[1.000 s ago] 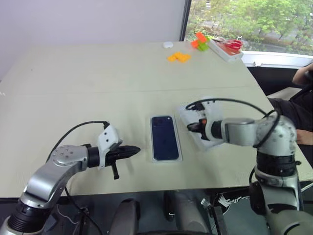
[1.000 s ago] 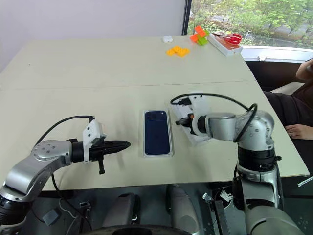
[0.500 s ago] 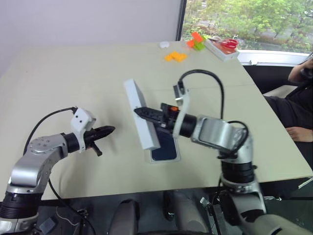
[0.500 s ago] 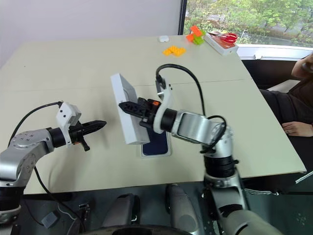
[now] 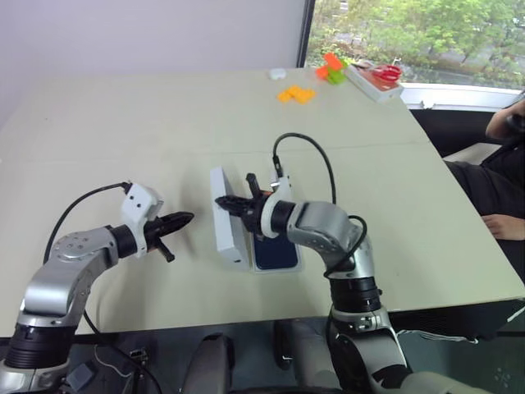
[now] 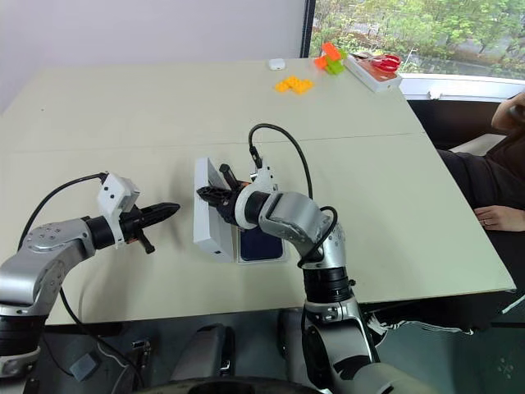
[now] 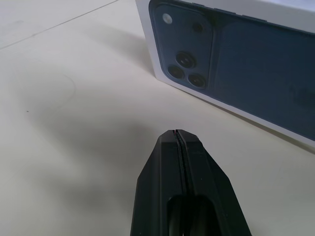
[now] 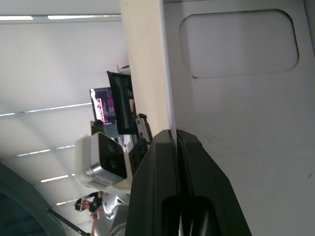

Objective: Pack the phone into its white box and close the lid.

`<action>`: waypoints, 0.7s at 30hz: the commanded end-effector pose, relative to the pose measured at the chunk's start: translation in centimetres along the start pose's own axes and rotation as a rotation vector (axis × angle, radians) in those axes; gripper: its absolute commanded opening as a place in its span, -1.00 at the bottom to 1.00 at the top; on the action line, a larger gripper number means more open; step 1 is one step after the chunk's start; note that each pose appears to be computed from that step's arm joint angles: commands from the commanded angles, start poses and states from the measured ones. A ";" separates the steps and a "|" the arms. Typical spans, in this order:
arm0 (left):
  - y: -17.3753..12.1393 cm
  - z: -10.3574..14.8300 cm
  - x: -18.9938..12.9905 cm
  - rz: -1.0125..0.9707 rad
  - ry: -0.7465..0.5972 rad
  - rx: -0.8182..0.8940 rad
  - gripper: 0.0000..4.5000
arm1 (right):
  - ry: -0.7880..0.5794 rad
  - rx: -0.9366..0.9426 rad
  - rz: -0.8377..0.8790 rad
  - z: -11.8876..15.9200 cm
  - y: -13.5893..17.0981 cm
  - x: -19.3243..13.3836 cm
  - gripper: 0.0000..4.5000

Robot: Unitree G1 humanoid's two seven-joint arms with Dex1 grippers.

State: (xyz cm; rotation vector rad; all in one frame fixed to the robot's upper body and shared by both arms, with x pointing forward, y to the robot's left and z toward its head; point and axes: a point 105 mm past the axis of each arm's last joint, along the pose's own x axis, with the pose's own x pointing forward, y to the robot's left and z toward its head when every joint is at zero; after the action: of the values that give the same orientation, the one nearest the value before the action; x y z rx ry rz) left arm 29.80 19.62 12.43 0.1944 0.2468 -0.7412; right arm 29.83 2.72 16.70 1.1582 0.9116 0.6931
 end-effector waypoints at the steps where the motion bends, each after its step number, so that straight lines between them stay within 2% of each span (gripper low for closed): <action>1: -0.8 1.5 0.6 -0.033 -0.041 0.044 -1.00 | -0.028 -0.006 -0.005 0.7 0.0 -0.6 -0.59; 6: -2.3 2.7 2.5 -0.081 -0.092 0.048 -1.00 | -0.101 -0.158 -0.027 2.8 0.6 -2.7 0.49; 8: -2.7 3.0 3.0 -0.092 -0.107 0.042 -1.00 | -0.116 -0.241 -0.049 3.4 0.5 -3.4 0.49; 12: -4.3 4.2 4.3 -0.146 -0.152 0.026 -1.00 | -0.183 -0.584 -0.139 5.8 0.4 -6.4 0.49; 21: -7.1 5.3 5.8 -0.250 -0.170 0.040 -1.00 | -0.255 -0.945 -0.352 10.4 -1.7 -11.4 0.49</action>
State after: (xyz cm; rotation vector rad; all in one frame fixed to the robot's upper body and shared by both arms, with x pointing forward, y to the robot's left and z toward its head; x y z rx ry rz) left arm 30.18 10.37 13.99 0.1218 0.1413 -0.9695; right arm 33.66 -12.27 18.11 0.2750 0.4974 0.5256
